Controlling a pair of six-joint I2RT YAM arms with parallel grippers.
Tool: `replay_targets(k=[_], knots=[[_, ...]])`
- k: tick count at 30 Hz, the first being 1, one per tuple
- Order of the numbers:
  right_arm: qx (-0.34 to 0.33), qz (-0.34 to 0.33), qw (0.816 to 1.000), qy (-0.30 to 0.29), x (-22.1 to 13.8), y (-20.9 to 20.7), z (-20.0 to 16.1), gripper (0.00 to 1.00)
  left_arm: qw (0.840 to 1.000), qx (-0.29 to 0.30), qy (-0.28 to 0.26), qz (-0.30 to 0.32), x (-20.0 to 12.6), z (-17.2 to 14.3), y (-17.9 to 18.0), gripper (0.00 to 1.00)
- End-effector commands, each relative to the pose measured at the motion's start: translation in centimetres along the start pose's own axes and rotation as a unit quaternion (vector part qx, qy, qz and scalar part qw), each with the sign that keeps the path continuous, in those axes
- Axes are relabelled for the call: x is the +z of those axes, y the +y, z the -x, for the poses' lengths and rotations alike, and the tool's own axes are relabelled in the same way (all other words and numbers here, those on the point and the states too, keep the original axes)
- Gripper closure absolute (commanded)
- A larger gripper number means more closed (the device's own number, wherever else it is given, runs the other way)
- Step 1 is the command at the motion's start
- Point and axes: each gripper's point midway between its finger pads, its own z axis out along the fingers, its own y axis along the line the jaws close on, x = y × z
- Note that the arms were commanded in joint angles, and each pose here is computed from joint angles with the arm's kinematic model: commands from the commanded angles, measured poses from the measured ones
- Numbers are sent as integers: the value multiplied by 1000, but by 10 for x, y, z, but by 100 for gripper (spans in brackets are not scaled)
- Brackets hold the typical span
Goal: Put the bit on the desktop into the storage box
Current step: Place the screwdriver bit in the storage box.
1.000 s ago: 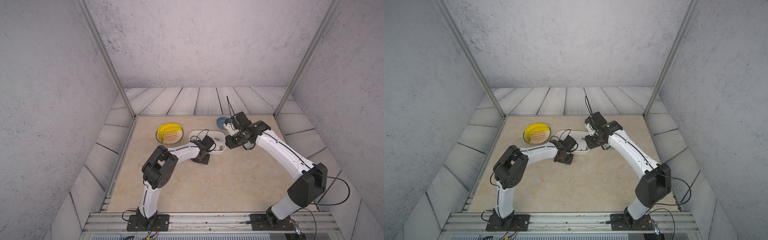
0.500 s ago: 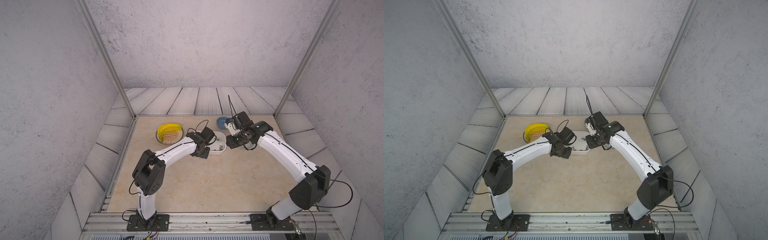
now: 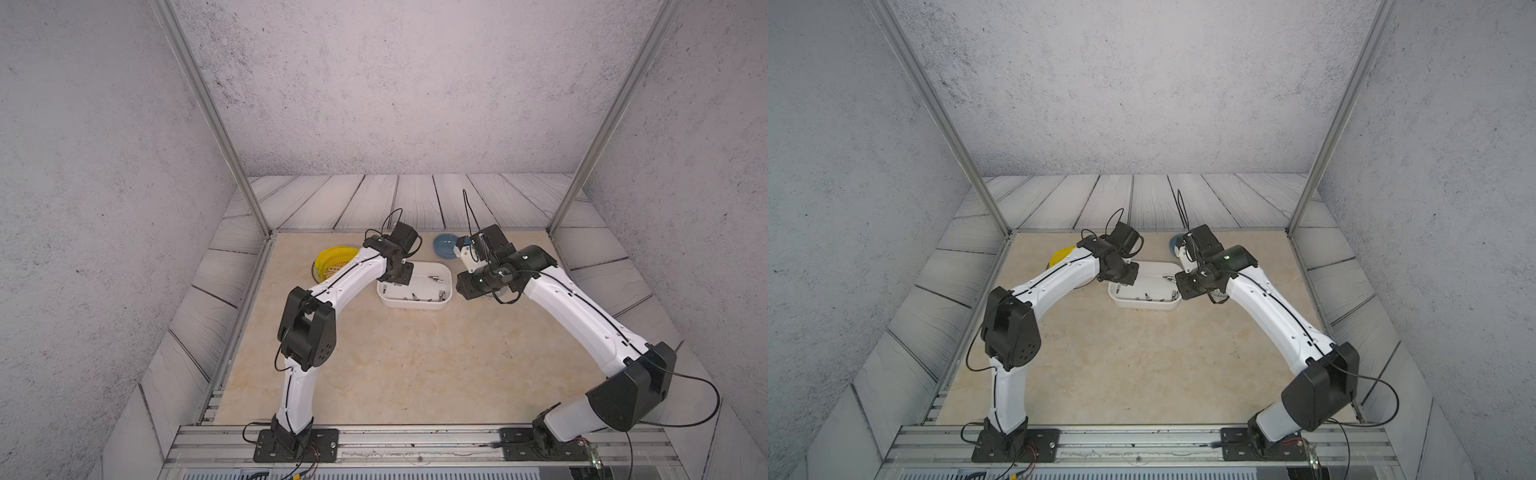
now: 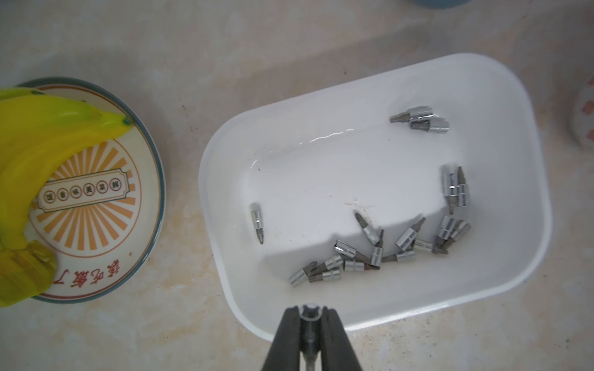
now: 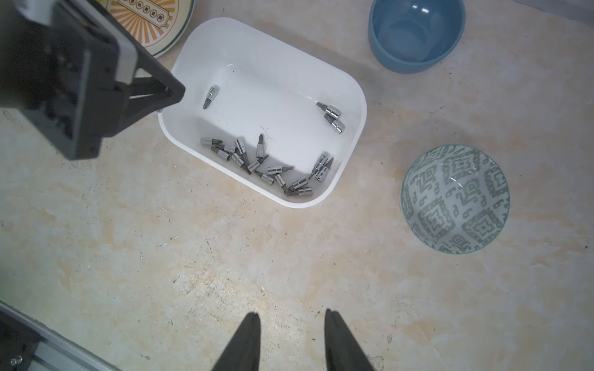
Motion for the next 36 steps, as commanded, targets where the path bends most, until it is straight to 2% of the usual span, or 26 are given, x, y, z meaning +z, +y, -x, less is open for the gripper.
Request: replay_targets(k=[1, 20, 28, 29, 31, 33, 36], knots=[[7, -3, 1000, -2, -8, -3, -4, 62, 999, 22, 33, -4, 22, -11, -7, 100], [6, -8, 1000, 7, -5, -5, -12, 62, 994, 13, 97, -53, 84, -41, -29, 100], [6, -8, 1000, 7, -4, -5, -12, 62, 993, 11, 98, -58, 85, -43, -30, 100], [6, -8, 1000, 6, -4, -5, -12, 62, 993, 11, 98, -58, 85, -43, -30, 97], [5, -7, 1000, 7, -4, -3, -12, 62, 993, 12, 98, -59, 85, -43, -30, 78], [6, -7, 1000, 7, -4, -4, -12, 62, 993, 12, 99, -60, 85, -43, -31, 64], [6, -8, 1000, 8, -4, -5, -13, 62, 994, 11, 93, -60, 82, -40, -30, 56]])
